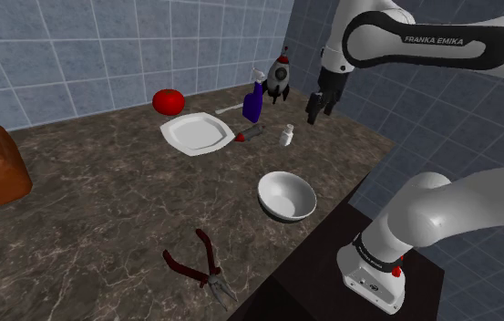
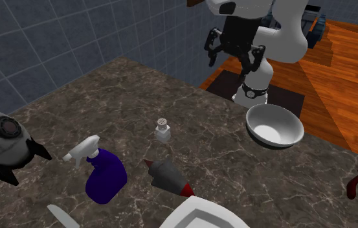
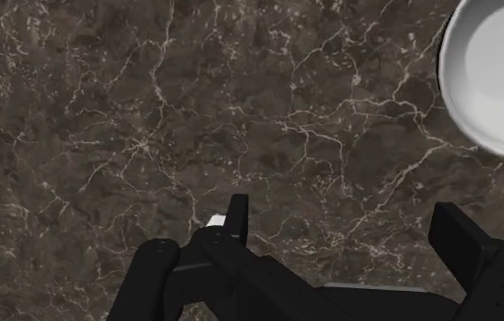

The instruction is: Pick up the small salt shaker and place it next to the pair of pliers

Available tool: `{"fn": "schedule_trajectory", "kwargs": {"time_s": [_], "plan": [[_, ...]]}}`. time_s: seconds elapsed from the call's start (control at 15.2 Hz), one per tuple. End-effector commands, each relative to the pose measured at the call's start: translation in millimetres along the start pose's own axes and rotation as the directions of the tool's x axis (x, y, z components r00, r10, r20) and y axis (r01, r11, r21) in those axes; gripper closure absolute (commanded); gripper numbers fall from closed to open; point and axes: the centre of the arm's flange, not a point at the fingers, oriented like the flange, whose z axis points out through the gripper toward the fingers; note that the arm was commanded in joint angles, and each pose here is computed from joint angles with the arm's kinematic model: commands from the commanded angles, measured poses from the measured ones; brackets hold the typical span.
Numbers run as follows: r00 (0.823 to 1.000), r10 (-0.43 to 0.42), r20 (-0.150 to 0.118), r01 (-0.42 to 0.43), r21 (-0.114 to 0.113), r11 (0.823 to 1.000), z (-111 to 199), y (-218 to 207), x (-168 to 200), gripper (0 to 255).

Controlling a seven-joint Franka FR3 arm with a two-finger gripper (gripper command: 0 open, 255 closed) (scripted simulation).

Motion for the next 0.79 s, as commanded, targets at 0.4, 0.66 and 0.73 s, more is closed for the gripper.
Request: {"fn": "schedule_trajectory", "kwargs": {"time_s": [0.4,0.66,0.73], "plan": [[1.000,-0.007,-0.015,0.007,-0.003,1.000,63,49,69,0],[1.000,-0.010,-0.021,0.010,-0.005,1.000,94,72,104,0],[1.000,-0.011,-0.023,0.011,-0.005,1.000,102,78,113,0]]}}
